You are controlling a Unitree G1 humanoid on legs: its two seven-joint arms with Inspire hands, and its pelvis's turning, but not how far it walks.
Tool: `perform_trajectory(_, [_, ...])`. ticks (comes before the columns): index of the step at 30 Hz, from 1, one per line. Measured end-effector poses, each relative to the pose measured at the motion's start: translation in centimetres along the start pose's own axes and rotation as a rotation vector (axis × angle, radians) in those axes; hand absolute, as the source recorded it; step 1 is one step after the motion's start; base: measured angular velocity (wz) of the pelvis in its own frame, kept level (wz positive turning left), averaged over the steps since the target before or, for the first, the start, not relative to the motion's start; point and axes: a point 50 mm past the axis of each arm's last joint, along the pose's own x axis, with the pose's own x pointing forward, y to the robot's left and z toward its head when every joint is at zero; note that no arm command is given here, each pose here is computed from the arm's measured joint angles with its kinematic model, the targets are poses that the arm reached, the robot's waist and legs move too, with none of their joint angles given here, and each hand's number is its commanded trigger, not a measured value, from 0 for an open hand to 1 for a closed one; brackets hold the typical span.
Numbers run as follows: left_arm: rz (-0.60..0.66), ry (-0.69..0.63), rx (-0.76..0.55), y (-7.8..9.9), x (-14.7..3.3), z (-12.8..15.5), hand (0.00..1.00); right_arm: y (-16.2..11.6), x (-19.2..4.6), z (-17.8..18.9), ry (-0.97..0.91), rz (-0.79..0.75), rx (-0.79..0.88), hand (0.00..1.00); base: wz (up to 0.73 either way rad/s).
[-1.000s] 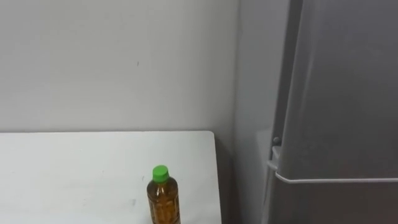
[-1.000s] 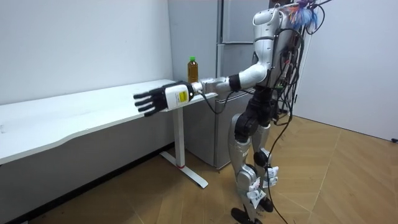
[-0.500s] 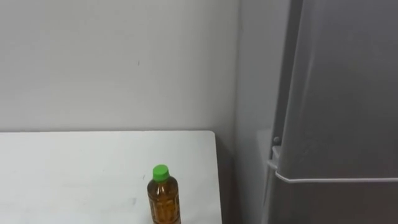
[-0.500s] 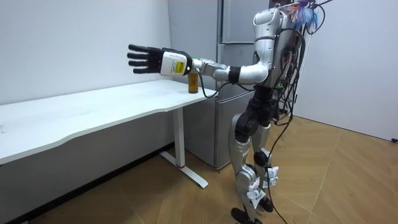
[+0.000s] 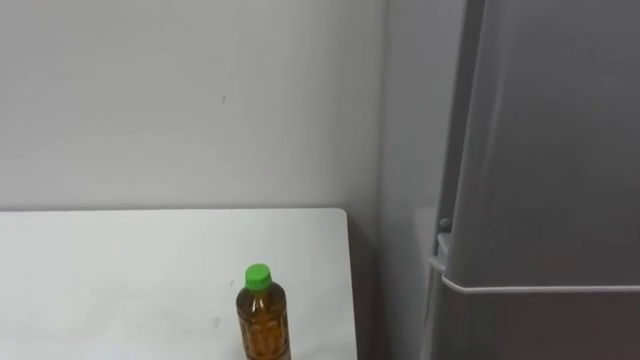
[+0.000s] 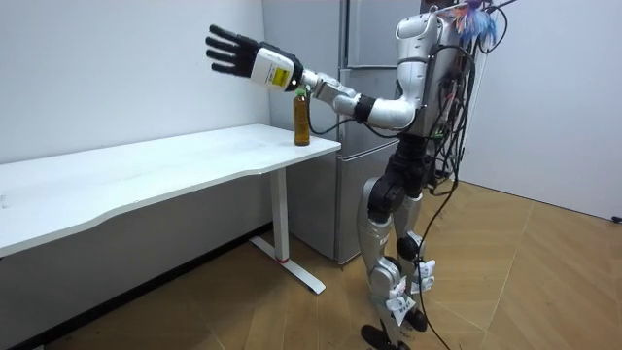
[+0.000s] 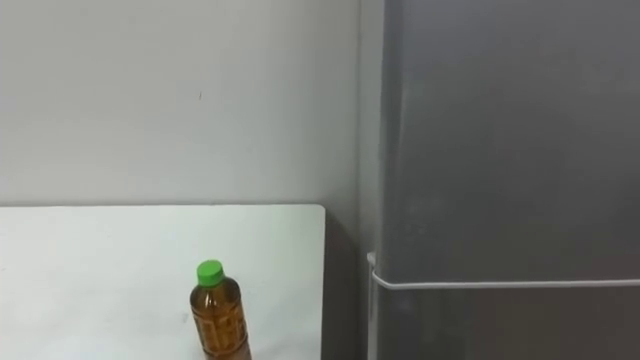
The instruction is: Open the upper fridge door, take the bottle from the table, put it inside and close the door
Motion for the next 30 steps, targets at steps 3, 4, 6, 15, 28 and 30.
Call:
perform_trajectory(3, [-0.100, -0.004, -0.047, -1.7, -0.2, 0.4, 0.00, 0.1, 0.2, 0.3, -0.004, 0.006, 0.000, 0.00, 0.01])
perform_trajectory(4, [-0.123, -0.003, -0.057, -2.1, -0.3, 0.5, 0.00, 0.2, 0.2, 0.3, -0.004, 0.007, 0.001, 0.00, 0.00])
perform_trajectory(6, [-0.214, 0.011, -0.097, -3.3, -0.6, 0.6, 0.00, 0.4, 0.3, 0.5, 0.000, 0.016, 0.004, 0.00, -0.04])
perform_trajectory(15, [-0.474, 0.125, -0.221, -7.7, -2.1, -0.6, 0.00, 0.8, 0.5, 0.9, -0.006, 0.046, -0.012, 0.00, -0.03])
perform_trajectory(28, [-0.773, 0.296, -0.421, -11.4, -4.9, -1.7, 0.00, 1.3, 1.0, 1.5, 0.026, 0.065, -0.035, 0.00, -0.03])
perform_trajectory(30, [-0.827, 0.307, -0.431, -11.7, -5.3, -1.7, 0.00, 1.3, 1.0, 1.6, 0.026, 0.068, -0.043, 0.00, -0.06])
